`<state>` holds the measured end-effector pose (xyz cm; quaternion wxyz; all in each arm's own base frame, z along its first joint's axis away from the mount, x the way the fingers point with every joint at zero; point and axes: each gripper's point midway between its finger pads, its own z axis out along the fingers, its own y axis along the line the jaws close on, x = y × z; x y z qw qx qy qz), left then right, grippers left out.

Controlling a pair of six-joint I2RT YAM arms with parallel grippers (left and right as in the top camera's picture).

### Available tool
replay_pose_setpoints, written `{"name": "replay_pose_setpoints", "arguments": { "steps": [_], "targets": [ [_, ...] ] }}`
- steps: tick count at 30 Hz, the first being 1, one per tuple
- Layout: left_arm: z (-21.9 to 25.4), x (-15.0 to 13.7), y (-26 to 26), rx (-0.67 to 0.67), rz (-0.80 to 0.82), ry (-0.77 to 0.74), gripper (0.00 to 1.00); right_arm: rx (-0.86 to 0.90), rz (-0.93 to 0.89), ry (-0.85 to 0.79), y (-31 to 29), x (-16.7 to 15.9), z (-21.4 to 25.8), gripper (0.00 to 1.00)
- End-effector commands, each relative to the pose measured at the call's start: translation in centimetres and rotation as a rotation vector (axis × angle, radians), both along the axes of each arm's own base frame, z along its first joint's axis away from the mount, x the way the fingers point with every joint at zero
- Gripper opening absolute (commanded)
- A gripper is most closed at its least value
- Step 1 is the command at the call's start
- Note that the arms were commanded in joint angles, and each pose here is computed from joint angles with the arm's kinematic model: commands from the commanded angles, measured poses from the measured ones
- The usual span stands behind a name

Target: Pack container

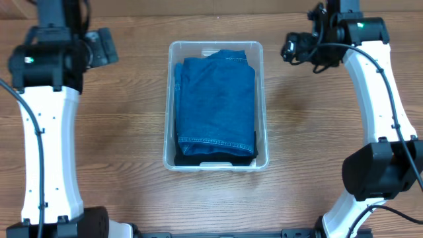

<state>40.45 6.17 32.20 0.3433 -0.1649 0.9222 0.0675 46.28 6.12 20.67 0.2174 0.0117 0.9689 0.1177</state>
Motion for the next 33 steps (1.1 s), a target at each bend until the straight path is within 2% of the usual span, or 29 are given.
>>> {"name": "replay_pose_setpoints", "arguments": {
  "steps": [1,3,7,11,16,18,21,26,33],
  "targets": [
    [-0.9,-0.9,-0.1,-0.161,-0.034,0.026,1.0,-0.011,0.022,-0.013,0.0,-1.2,1.9,1.0],
    [-1.1,-2.5,0.8,-0.14,-0.029,0.071,1.0,-0.016,0.019,0.028,-0.1,-2.7,2.0,1.0],
    [0.6,-5.8,0.6,-0.137,-0.021,0.066,1.0,-0.09,-0.142,0.024,-2.4,-6.0,4.9,1.0],
    [2.0,-9.9,-0.2,-0.113,-0.041,-0.021,1.0,-0.086,-0.134,-0.119,-1.8,-9.9,9.0,1.0],
    [0.6,-15.6,-3.0,-0.091,-0.168,-0.199,1.0,-0.075,-0.146,-0.348,-2.2,-16.4,10.8,1.0],
    [-1.8,-18.5,-3.5,-0.09,-0.158,-0.236,1.0,-0.064,-0.164,-0.476,-3.0,-20.4,9.6,1.0],
    [-3.5,-20.0,-3.8,-0.085,-0.16,-0.269,1.0,-0.043,-0.167,-0.552,-3.5,-23.6,8.0,1.0],
    [-7.9,-23.8,-4.5,-0.138,-0.145,-0.07,1.0,-0.083,-0.156,-0.376,-4.4,-29.6,3.0,1.0],
    [-8.5,-24.5,-4.6,-0.146,-0.14,-0.034,1.0,-0.08,-0.157,-0.385,-4.3,-29.3,3.2,1.0]
  ]
}}
